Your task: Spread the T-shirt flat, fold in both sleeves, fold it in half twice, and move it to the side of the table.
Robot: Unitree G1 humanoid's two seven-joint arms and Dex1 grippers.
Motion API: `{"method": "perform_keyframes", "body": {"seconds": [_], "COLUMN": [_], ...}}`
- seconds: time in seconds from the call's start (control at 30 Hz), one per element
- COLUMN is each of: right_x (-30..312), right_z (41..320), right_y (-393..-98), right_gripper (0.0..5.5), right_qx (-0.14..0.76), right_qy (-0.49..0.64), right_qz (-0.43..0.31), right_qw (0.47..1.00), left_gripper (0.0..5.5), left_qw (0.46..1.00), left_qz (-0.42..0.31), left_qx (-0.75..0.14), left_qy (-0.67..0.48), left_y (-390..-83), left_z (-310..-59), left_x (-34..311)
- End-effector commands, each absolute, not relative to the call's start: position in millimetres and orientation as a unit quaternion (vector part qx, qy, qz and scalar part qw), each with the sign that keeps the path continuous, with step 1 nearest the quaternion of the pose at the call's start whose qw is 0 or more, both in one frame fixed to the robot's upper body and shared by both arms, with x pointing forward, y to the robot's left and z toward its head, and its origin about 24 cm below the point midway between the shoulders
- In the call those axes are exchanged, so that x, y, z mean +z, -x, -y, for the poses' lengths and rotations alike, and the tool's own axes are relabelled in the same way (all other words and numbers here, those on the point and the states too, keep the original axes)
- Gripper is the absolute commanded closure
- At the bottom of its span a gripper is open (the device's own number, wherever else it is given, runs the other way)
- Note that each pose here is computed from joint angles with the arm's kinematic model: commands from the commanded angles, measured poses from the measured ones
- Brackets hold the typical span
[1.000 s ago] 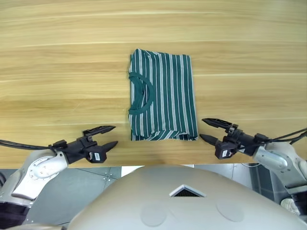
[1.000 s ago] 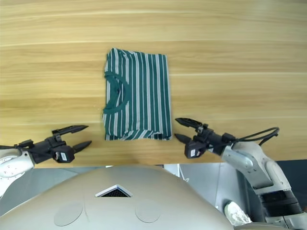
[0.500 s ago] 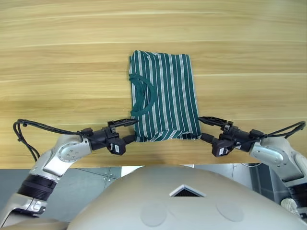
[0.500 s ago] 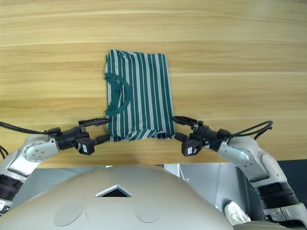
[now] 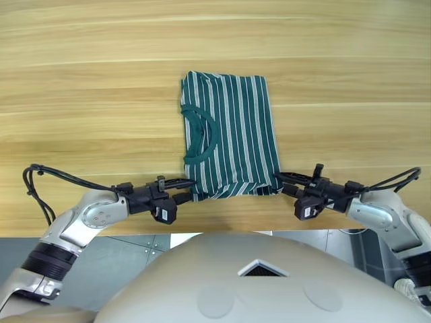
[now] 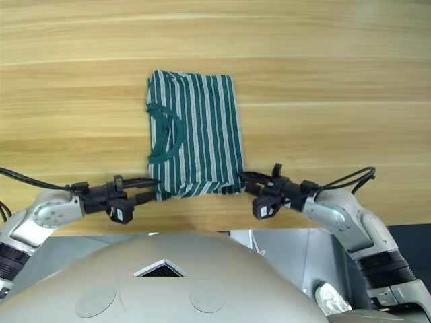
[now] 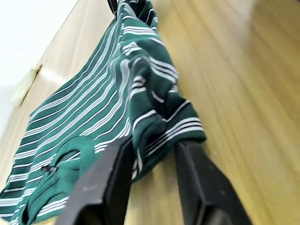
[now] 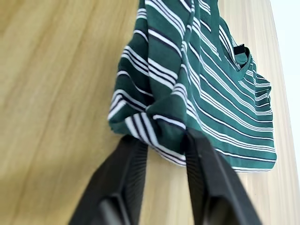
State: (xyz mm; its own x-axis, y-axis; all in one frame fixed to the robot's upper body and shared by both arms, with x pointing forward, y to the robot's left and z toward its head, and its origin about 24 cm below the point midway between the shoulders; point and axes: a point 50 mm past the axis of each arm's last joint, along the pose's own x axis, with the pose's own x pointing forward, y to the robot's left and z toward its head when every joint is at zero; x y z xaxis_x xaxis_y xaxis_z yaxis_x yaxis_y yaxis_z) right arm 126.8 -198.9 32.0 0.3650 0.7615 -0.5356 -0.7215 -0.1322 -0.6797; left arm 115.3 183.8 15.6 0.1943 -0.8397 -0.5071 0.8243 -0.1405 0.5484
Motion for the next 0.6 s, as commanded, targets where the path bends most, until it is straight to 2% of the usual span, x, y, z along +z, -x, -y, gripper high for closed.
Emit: {"method": "perform_keyframes", "body": {"seconds": [0.03,0.13,0.27,0.5,0.6], "right_x": [34,34,36,44,54], "right_z": [198,197,196,195,197], "right_y": [-125,-123,-122,-118,-122], "right_gripper": [5.0,5.44,5.45,5.46,5.46], "right_qx": [0.568,0.572,0.572,0.567,0.548], "right_qy": [0.498,0.493,0.483,0.447,0.422], "right_qz": [0.016,0.018,0.017,0.017,0.02], "right_qw": [0.655,0.655,0.663,0.692,0.722], "left_gripper": [4.59,5.04,5.46,5.5,5.5], "left_qw": [0.622,0.622,0.626,0.677,0.712], "left_qz": [-0.033,-0.032,-0.037,-0.026,-0.018], "left_qx": [-0.663,-0.666,-0.663,-0.652,-0.628], "left_qy": [-0.415,-0.412,-0.409,-0.342,-0.314], "left_y": [-108,-107,-107,-101,-103], "left_z": [-187,-187,-190,-189,-190], "left_x": [2,2,2,12,22]}}
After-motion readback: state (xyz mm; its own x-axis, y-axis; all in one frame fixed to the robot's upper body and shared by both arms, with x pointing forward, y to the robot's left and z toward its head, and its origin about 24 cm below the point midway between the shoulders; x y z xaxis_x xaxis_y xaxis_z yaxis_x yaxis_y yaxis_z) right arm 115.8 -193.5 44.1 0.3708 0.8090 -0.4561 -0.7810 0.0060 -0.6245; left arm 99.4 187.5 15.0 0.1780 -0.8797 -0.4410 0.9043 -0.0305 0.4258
